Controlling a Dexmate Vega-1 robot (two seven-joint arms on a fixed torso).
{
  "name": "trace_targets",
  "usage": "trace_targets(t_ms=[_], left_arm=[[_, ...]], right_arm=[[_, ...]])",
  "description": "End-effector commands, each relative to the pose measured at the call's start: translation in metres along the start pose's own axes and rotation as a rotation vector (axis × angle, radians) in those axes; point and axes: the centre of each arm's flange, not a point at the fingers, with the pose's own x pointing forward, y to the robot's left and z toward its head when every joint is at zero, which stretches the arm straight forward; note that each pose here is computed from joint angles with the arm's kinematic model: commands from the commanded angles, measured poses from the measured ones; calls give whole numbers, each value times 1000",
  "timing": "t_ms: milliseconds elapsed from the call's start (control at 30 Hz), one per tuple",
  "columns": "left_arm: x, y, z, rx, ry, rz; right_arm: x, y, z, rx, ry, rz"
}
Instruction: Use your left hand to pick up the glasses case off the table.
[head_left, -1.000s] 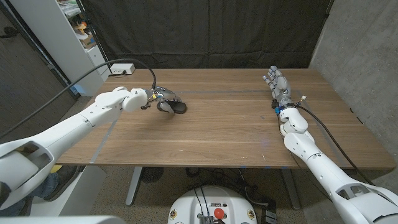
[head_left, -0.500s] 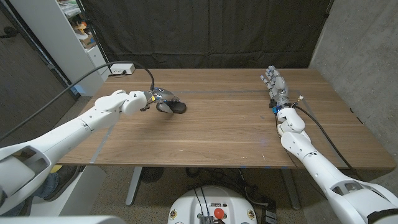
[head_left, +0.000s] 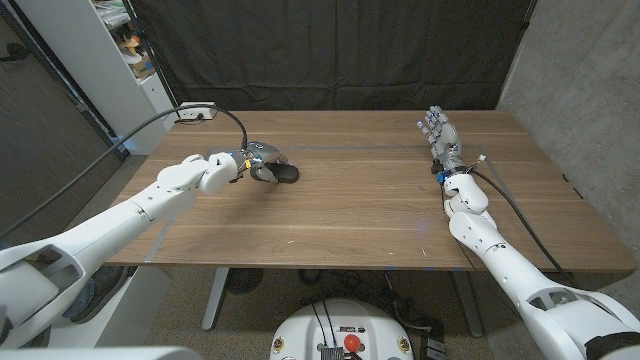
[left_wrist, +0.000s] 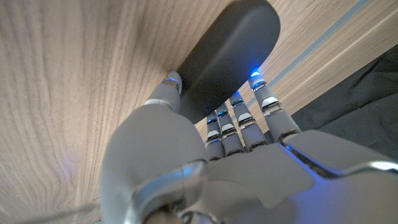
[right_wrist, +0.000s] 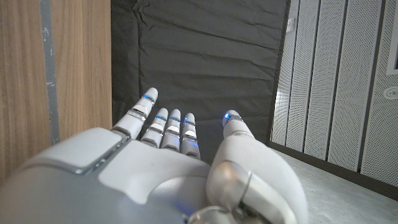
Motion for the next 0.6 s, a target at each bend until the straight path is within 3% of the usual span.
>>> trace_targets(t_ms=[33,400,600], left_arm=[[4,-10,8,-35,17,33],[3,-9,12,-42,20,14],[-4,-5,15,-27,29,11]], right_arm=[[3,0,1,0,-2,12],[1,1,6,-6,-6,16],[-1,1,11,-23,-8,19]])
